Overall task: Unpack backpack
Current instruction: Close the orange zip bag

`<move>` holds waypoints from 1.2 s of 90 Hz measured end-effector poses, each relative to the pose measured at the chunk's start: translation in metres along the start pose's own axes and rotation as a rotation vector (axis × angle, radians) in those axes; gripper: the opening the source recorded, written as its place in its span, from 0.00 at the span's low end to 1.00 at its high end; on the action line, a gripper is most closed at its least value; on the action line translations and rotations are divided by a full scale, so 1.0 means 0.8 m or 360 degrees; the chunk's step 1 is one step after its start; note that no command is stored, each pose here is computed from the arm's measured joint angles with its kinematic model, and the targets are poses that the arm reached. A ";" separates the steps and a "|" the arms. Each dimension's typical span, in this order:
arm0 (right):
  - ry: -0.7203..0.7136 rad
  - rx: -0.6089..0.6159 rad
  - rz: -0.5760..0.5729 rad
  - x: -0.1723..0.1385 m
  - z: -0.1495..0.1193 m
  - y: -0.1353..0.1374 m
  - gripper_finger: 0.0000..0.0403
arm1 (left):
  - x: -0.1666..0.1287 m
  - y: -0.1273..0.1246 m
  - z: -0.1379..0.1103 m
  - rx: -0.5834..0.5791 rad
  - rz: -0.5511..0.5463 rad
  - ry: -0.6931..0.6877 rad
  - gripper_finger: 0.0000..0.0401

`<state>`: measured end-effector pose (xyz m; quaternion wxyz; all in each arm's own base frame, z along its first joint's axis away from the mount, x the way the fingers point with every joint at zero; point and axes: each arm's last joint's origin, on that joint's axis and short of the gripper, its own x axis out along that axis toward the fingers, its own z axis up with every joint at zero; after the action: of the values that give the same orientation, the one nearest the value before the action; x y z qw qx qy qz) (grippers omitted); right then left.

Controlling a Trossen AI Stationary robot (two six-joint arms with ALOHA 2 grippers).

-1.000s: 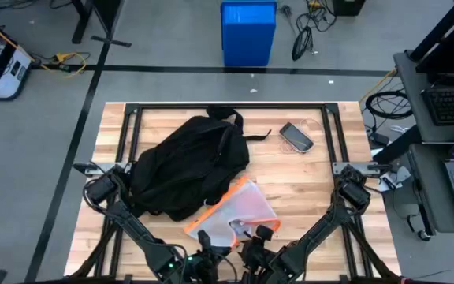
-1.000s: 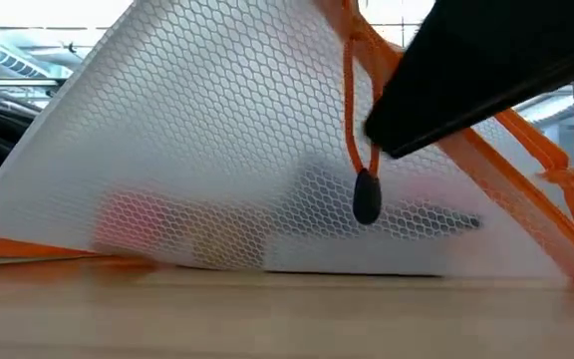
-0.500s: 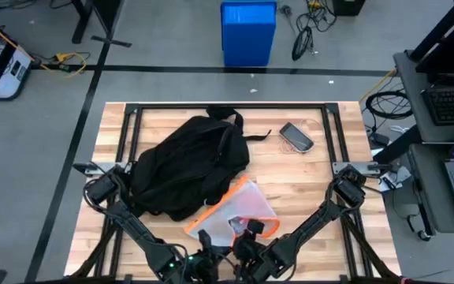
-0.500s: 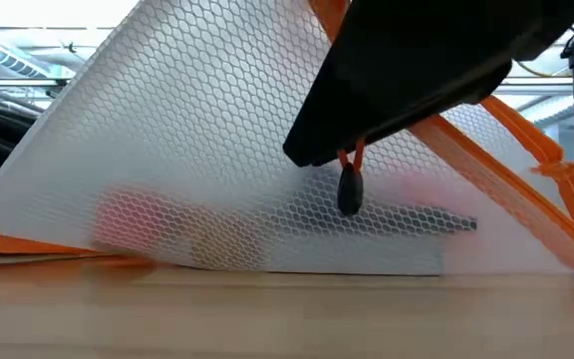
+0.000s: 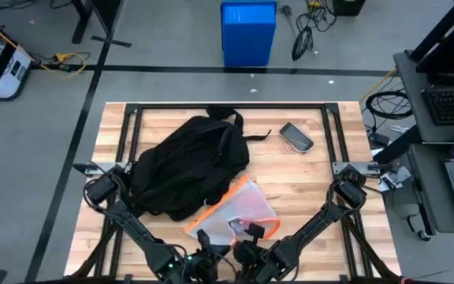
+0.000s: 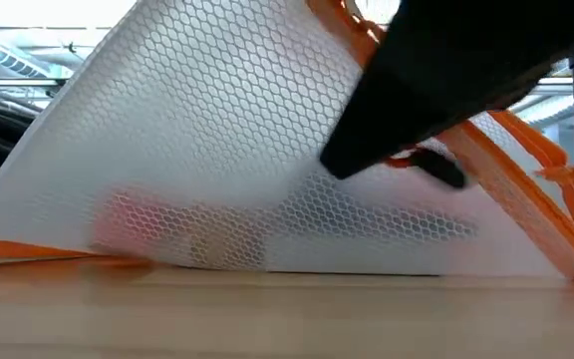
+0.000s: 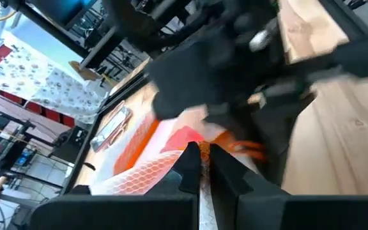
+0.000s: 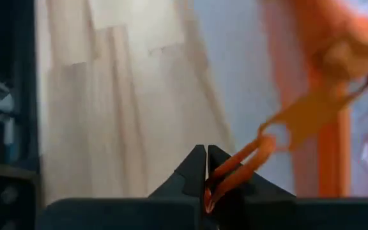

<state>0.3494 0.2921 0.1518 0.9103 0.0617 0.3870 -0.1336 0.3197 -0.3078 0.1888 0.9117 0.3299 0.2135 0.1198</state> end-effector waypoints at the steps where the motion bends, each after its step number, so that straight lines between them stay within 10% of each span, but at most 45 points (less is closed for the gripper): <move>1: 0.0004 -0.0003 0.0004 -0.001 -0.001 0.001 0.00 | 0.000 0.000 0.000 0.0003 0.0003 0.0002 0.00; 108: 0.0534 -0.0006 -0.0397 -0.124 -0.034 -0.044 0.00 | -0.057 0.010 0.010 0.0077 0.0159 -0.0061 0.00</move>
<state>0.2543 0.2837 0.2039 0.8096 0.0329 0.5380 -0.2323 0.2830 -0.3222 0.2136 0.9003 0.3643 0.1821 0.1536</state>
